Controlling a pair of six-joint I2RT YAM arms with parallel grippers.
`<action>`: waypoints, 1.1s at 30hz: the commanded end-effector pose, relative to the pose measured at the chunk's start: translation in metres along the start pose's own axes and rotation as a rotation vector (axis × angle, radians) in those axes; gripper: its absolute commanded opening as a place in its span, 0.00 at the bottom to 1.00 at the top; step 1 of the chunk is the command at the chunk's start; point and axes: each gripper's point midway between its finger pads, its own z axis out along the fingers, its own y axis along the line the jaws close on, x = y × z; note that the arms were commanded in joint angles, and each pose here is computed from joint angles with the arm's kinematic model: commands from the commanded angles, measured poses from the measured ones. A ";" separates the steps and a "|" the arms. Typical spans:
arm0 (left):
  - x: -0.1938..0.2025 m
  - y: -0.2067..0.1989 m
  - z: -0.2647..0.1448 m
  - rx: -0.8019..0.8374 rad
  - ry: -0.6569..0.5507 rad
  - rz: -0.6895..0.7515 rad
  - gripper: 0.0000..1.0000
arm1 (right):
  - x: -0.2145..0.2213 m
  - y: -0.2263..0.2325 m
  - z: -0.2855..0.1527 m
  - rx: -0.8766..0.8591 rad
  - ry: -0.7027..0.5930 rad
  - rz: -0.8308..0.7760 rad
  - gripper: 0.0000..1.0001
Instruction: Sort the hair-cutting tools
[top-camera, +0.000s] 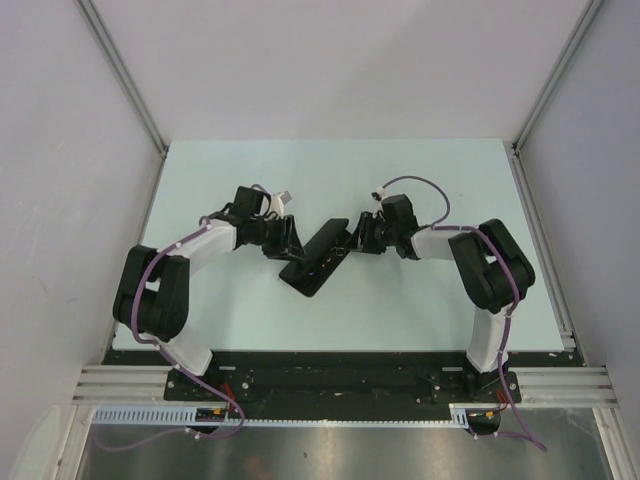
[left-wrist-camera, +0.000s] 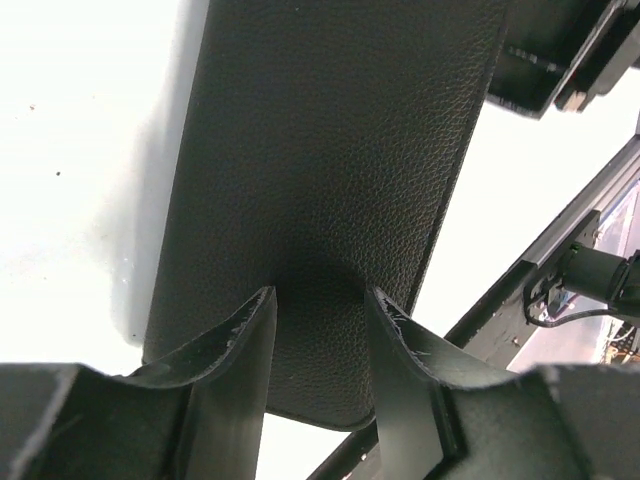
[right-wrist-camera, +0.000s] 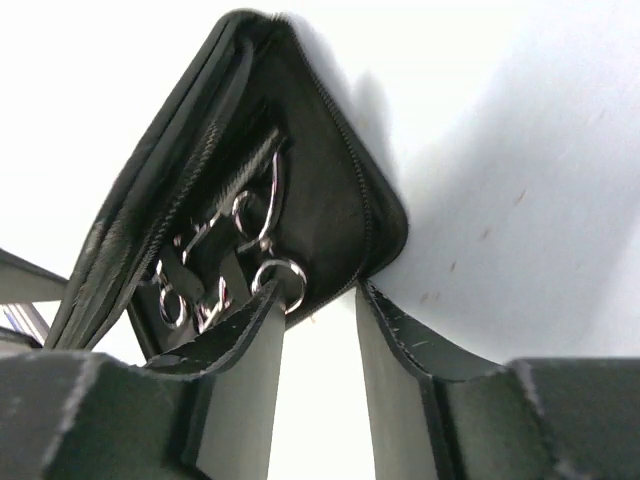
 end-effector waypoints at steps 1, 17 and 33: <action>-0.005 -0.011 -0.005 0.039 -0.027 0.016 0.46 | 0.013 -0.031 0.011 0.048 0.091 -0.012 0.49; -0.012 0.023 -0.004 -0.172 -0.094 -0.030 0.50 | 0.000 0.074 -0.080 -0.096 0.016 -0.164 0.64; -0.008 0.025 -0.001 -0.172 -0.078 -0.035 0.52 | 0.007 0.120 -0.033 -0.350 0.038 0.041 0.93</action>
